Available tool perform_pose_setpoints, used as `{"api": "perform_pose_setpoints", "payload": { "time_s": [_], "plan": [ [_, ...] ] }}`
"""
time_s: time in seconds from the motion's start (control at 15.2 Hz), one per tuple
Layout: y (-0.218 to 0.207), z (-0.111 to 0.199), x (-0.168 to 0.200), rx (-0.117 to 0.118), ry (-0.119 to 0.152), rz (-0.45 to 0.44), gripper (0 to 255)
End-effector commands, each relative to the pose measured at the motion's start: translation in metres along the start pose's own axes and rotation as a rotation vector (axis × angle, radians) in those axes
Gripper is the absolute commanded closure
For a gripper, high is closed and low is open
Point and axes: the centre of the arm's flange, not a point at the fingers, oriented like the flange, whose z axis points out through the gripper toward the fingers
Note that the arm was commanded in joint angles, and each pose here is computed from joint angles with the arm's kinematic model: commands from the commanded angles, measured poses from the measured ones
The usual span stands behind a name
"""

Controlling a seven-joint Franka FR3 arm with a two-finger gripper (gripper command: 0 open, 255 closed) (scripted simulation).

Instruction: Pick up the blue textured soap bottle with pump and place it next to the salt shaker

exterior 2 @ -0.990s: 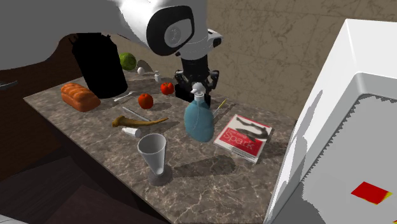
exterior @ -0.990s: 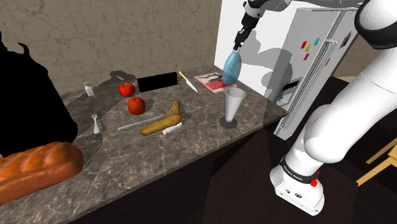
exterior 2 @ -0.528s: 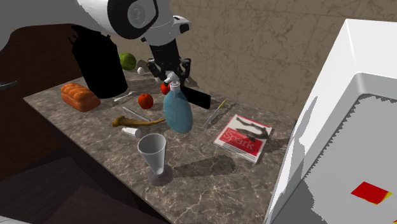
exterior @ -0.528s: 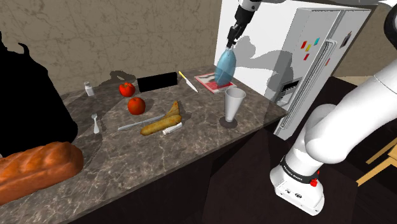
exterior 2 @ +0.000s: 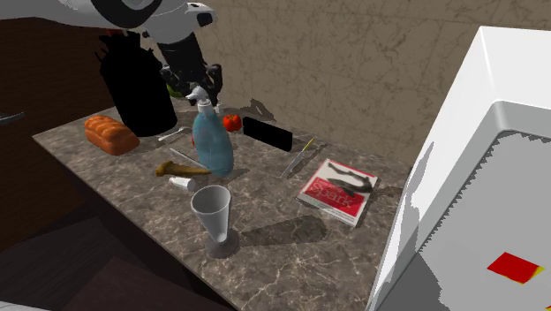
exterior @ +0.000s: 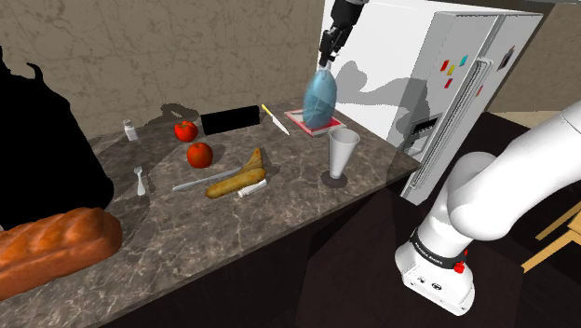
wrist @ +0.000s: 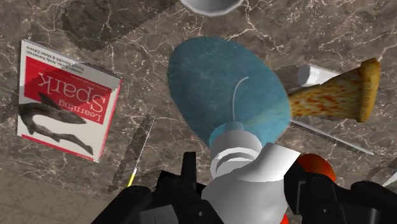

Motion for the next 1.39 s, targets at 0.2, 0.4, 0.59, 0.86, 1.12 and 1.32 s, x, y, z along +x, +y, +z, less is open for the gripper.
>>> {"api": "perform_pose_setpoints", "payload": {
  "time_s": [0.2,0.4,0.59,0.86,1.12,1.32],
  "plan": [
    [-0.065,-0.026,0.004,-0.001,0.000,0.001,255],
    [-0.102,-0.040,0.008,-0.001,0.000,0.001,255],
    [-0.139,-0.055,0.012,-0.001,0.000,0.001,255],
    [-0.188,-0.074,0.017,-0.001,0.000,0.001,255],
    [-0.237,-0.093,0.022,-0.001,0.000,0.001,255],
    [-0.273,-0.107,0.025,-0.001,0.000,0.001,255]
  ]
}}
